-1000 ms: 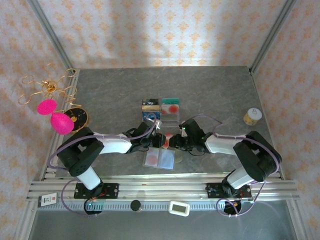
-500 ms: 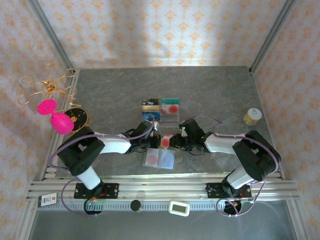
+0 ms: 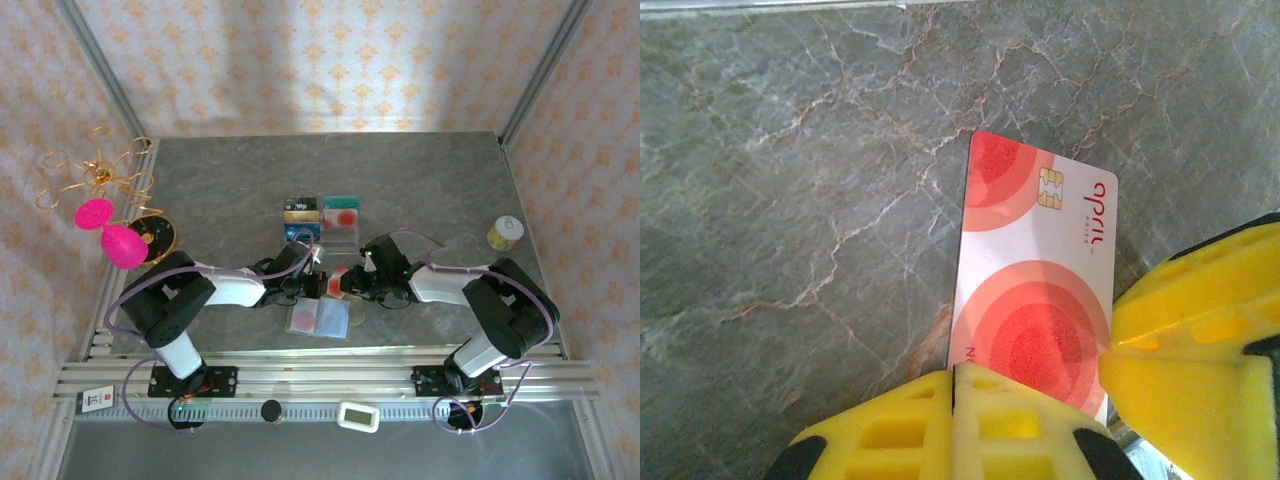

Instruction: Take the credit cards out of the card holder

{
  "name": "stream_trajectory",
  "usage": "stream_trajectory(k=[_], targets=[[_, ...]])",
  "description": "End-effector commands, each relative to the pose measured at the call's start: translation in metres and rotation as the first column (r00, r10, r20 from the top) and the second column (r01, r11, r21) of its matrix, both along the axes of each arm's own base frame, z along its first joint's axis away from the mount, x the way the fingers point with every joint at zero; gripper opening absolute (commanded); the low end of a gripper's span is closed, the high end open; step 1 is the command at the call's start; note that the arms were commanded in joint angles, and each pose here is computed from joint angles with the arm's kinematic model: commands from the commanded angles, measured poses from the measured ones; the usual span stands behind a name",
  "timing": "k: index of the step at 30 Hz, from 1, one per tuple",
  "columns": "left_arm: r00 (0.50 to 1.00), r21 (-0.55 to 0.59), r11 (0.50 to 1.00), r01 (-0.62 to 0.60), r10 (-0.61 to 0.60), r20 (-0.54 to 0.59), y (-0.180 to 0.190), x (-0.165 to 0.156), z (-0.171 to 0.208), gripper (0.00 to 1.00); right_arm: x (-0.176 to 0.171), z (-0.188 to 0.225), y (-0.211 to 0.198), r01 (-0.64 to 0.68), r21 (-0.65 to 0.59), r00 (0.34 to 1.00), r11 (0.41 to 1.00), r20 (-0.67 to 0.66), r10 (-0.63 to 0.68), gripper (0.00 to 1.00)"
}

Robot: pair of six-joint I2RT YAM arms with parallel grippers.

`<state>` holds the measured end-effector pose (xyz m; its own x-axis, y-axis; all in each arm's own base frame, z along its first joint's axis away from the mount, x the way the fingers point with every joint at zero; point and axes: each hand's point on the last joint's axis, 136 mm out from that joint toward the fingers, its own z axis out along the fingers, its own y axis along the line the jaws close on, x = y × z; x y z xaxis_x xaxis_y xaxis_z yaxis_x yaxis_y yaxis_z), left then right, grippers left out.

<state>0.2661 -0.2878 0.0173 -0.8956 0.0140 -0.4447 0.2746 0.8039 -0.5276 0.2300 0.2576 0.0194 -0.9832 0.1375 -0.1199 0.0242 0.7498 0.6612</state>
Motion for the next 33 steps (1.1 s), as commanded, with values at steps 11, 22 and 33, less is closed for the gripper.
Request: stream_trajectory(k=[11,22,33], targets=[[0.995,0.073,0.996,0.054,-0.047,-0.092,0.002,-0.022,-0.027,0.00,0.030,0.018,0.034,-0.021,0.093,0.986,0.995,0.166,0.006,0.00],[0.997,-0.130,0.991,-0.034,0.043,0.068,-0.004,0.003,0.051,0.41,0.026,0.029,0.007,-0.046,-0.073,0.968,0.996,0.242,0.062,0.00],[0.979,-0.251,0.964,-0.091,0.133,0.156,0.026,0.013,0.090,0.58,0.030,0.060,-0.004,-0.107,-0.191,0.930,0.976,0.329,0.166,0.00]])
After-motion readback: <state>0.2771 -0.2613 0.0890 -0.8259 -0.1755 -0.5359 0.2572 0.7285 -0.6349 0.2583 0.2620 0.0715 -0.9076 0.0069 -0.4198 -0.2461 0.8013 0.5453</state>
